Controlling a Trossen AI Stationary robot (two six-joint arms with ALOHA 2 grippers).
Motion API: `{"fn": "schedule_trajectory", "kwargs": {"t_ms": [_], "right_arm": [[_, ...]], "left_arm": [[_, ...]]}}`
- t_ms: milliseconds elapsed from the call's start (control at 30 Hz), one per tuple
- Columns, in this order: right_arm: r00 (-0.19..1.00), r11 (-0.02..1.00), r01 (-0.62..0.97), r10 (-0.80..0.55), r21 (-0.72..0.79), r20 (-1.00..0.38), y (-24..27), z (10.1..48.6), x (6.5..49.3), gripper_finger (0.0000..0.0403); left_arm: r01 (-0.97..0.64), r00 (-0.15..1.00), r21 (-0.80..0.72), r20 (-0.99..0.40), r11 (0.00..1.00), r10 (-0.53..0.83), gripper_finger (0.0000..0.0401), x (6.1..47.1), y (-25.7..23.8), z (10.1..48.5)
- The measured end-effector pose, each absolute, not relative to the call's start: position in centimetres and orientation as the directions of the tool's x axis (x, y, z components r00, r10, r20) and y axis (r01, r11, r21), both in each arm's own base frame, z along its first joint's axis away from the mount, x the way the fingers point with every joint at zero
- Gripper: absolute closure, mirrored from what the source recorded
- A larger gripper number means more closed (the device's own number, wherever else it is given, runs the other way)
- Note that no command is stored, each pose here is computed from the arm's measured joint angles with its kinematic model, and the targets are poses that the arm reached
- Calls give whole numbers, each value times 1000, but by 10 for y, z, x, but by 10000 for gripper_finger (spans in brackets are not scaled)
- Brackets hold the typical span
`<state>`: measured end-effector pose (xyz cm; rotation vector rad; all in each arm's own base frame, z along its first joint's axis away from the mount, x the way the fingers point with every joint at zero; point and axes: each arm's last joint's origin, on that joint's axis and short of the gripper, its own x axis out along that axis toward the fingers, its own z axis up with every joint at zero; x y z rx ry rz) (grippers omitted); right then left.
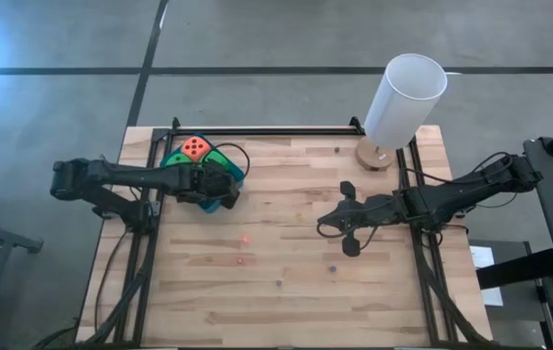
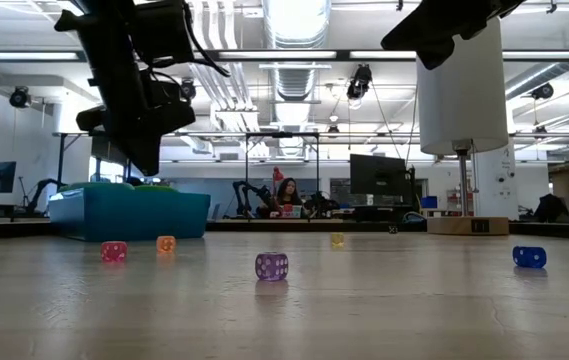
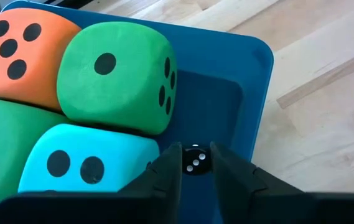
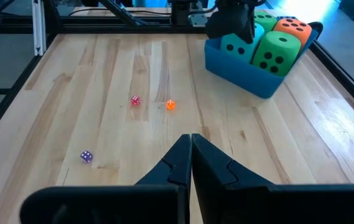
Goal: Pick & Place Dice
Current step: Put the small black dice on the left into the blue bin
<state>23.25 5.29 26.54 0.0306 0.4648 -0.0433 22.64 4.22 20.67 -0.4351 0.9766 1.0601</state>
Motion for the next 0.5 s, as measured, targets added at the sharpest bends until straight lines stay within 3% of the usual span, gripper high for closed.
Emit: {"fn": "schedule_trajectory", "kwargs": {"t_ms": [500], "right_arm": [[893,999,48,-34,20,-449,53,265,232,394]], "left_arm": [[-884,101,166,-845,436,526,258,220,47,198]]}}
